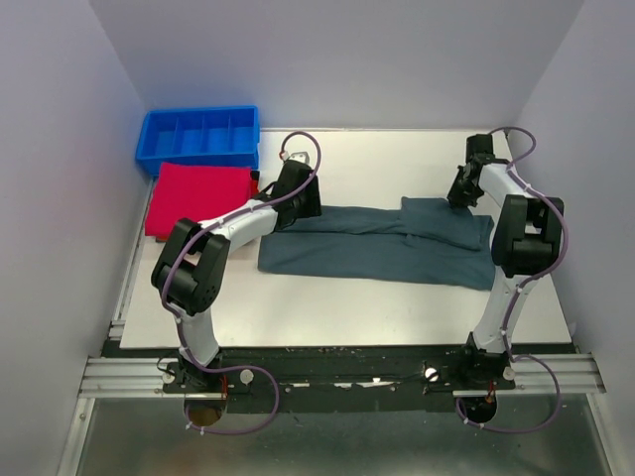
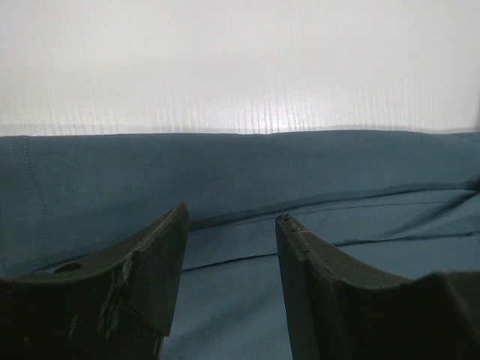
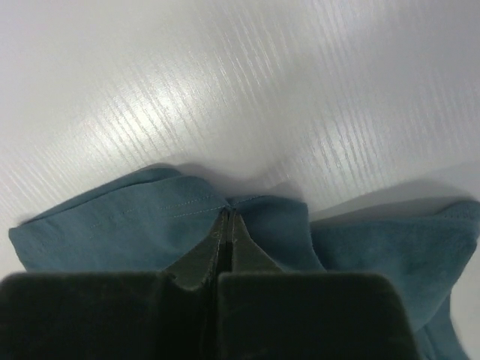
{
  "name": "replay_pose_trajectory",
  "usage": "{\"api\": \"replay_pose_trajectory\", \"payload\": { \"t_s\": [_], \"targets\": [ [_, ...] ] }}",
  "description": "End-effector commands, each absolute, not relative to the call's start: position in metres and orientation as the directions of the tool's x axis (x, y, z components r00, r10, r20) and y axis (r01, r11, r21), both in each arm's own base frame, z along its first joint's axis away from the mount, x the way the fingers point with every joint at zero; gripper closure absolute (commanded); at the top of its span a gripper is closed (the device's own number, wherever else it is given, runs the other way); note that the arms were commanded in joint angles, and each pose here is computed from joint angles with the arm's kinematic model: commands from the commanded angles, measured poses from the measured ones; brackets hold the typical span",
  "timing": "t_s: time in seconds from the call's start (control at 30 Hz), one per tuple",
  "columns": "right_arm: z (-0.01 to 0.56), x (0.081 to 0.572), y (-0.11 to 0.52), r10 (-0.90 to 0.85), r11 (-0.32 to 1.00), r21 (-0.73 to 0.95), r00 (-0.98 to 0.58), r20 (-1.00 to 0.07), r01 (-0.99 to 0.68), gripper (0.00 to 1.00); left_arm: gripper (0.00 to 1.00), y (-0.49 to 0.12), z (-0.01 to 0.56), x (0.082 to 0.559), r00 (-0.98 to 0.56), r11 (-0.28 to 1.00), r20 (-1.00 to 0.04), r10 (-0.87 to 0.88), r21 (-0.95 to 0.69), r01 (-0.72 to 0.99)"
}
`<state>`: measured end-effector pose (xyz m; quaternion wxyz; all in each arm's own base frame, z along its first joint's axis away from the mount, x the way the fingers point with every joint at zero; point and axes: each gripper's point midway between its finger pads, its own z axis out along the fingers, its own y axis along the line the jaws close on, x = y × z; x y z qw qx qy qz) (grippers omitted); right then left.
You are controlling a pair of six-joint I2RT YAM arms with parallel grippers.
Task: Fold and stack the t-shirts
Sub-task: Fold the other side of the tshirt into a rectangle
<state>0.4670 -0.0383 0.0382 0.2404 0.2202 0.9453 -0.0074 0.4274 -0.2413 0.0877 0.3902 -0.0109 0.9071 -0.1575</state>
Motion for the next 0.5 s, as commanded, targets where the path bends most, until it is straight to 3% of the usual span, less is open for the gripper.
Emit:
{"api": "replay_pose_trajectory", "payload": {
  "t_s": [0.0,0.23,0.47],
  "targets": [
    [0.056,0.46,-0.037,0.394,0.91,0.086,-0.786,-0.477,0.405,0.99,0.37,-0.247,0.088,0.424,-0.707,0.944,-0.696,-0.124,-0.302,0.132],
    [0.091,0.454,-0.035,0.382,0.915,0.104,-0.756,-0.532,0.39,0.99,0.37,-0.249,0.093,0.423,-0.705,0.939,-0.699,-0.122,-0.312,0.146],
    [0.105,0.414,-0.026,0.391,0.914,0.138,-0.736,-0.553,0.382,0.99,0.38,-0.268,0.085,0.417,-0.741,0.924,-0.666,-0.085,-0.331,0.191]
  ]
}}
